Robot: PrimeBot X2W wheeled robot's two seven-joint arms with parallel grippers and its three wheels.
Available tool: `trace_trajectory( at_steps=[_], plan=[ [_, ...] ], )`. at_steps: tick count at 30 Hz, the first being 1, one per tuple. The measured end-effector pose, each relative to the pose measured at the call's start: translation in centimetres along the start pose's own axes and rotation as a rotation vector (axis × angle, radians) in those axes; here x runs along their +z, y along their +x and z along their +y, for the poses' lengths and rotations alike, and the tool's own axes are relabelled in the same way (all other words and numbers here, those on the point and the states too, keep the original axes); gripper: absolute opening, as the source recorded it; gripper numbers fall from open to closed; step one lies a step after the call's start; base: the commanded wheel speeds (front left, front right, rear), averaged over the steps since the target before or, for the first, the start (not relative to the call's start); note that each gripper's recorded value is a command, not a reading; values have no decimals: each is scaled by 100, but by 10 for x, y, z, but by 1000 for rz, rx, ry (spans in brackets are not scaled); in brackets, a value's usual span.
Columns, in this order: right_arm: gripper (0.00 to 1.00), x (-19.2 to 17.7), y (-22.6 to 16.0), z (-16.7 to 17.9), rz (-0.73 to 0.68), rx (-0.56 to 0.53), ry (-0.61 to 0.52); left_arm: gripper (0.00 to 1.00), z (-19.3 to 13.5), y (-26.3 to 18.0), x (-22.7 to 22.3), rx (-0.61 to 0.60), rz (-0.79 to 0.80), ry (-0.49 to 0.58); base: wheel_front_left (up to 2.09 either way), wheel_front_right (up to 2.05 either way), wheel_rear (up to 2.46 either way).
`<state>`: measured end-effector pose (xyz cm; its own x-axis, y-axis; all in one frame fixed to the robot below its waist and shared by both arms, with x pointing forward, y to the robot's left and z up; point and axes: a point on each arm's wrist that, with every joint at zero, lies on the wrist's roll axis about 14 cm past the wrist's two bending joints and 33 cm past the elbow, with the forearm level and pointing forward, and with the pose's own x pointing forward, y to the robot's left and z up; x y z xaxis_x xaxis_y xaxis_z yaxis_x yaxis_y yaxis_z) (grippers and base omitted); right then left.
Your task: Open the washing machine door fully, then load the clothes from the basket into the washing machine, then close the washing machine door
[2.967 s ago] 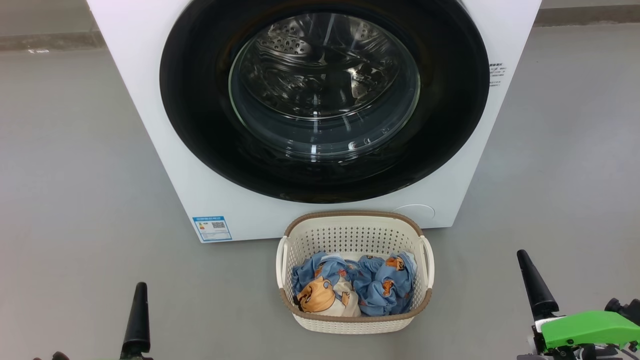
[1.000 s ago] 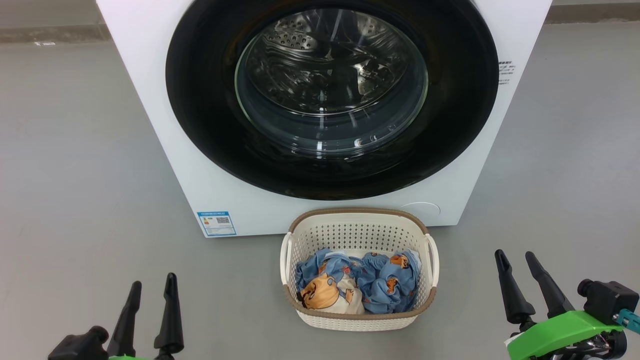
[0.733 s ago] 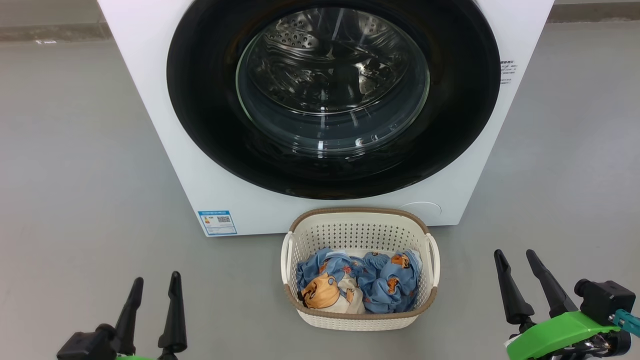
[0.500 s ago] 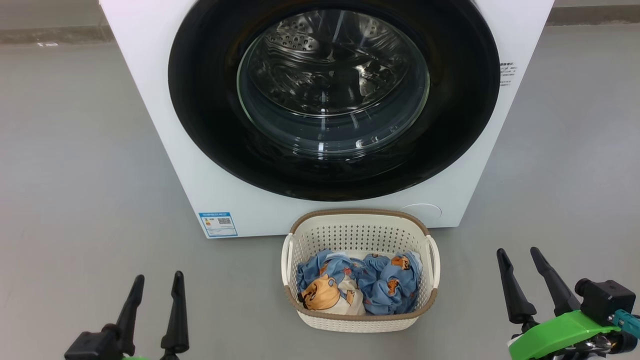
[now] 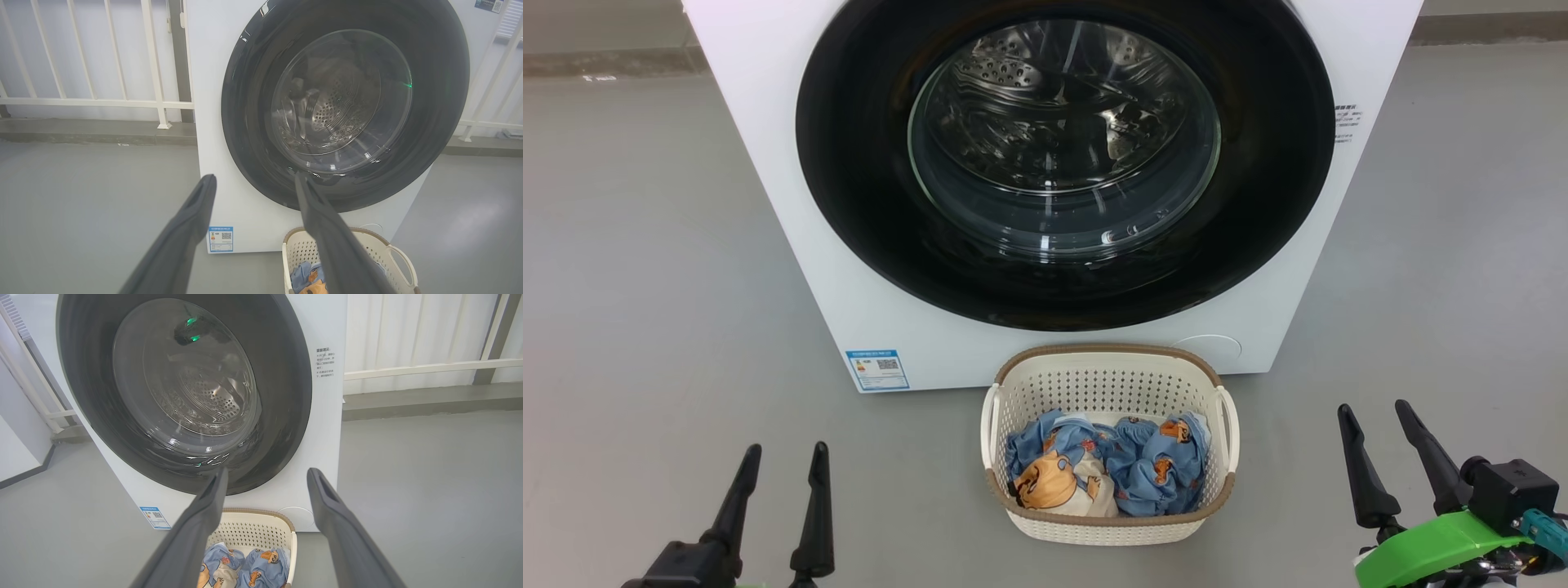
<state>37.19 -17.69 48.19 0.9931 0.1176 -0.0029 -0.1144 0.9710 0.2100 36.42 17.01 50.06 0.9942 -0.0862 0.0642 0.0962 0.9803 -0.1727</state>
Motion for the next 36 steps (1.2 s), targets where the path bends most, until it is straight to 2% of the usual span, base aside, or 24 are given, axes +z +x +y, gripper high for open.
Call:
trace_trajectory(
  at_steps=[19,36],
  plan=[
    [100,1,0,0,-6,-8,10,100,4,3,-5,6,20,32,14,14,-28],
    [100,-4,-1,-10,6,-42,18,100,1,15,-10,-6,31,30,107,107,-215]
  ],
)
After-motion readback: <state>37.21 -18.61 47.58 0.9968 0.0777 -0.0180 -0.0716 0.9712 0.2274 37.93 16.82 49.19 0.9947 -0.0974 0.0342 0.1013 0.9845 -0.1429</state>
